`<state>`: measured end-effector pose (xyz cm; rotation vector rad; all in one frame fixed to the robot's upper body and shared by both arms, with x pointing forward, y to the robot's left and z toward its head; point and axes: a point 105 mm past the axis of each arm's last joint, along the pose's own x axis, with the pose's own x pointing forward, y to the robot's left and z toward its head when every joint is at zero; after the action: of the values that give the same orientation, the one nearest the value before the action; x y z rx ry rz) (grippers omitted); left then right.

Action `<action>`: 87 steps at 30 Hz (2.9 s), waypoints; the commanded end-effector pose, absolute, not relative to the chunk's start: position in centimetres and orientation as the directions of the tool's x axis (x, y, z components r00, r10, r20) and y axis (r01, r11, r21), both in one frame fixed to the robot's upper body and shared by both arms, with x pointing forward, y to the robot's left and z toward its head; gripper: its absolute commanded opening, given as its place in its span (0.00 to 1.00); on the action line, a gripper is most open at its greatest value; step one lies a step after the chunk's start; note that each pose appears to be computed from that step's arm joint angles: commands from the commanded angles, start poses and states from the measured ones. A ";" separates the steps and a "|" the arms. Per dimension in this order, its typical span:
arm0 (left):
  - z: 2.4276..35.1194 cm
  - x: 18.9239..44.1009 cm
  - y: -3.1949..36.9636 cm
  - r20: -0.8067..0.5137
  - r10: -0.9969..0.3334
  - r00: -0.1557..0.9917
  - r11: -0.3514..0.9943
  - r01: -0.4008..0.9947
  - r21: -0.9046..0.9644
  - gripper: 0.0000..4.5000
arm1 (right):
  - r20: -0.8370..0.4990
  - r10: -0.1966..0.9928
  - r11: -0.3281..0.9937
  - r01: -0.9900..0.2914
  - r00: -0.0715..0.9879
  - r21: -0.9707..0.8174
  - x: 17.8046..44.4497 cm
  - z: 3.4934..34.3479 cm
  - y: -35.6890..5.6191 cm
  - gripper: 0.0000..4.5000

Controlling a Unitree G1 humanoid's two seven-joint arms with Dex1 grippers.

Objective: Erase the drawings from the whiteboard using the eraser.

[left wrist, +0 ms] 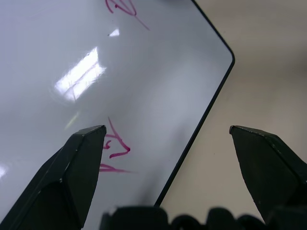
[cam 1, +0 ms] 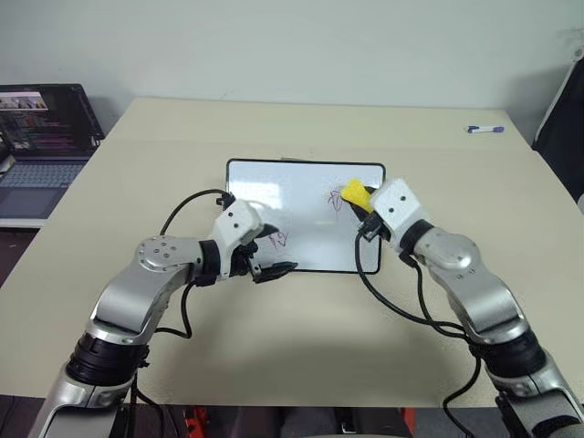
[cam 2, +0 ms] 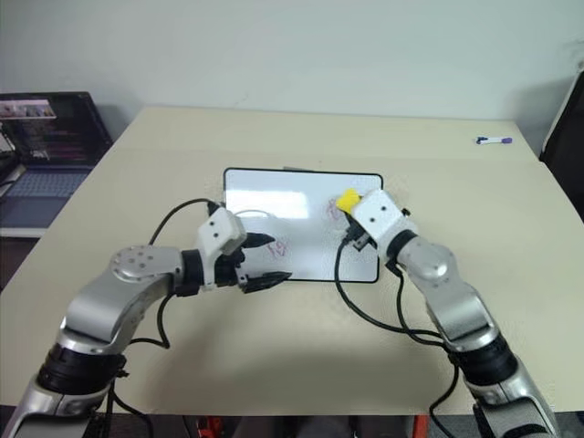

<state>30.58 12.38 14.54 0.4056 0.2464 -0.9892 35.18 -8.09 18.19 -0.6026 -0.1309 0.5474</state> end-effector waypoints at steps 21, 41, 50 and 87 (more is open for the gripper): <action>14.9 29.3 10.5 -0.333 -0.800 0.499 0.427 0.864 0.267 1.00 | 0.060 0.509 0.589 -0.296 0.858 -0.752 37.9 19.3 -7.1 0.28; 15.5 29.2 10.1 -0.336 -0.802 0.493 0.421 0.867 0.267 1.00 | 0.011 0.476 0.520 -0.271 0.879 -0.810 38.8 19.0 -7.6 0.28; 15.6 29.3 10.2 -0.335 -0.800 0.497 0.425 0.865 0.268 1.00 | -0.442 0.625 0.223 -0.689 0.644 -0.690 33.6 10.2 -6.4 0.28; 15.0 30.7 15.5 -0.313 -0.642 0.700 0.672 0.710 0.212 1.00 | -0.105 0.535 0.593 -0.461 0.838 -0.660 35.7 16.5 -8.5 0.28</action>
<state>30.23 13.77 13.85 0.3422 0.2517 -0.8591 35.66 -7.20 14.47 -0.8054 -0.0744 0.6415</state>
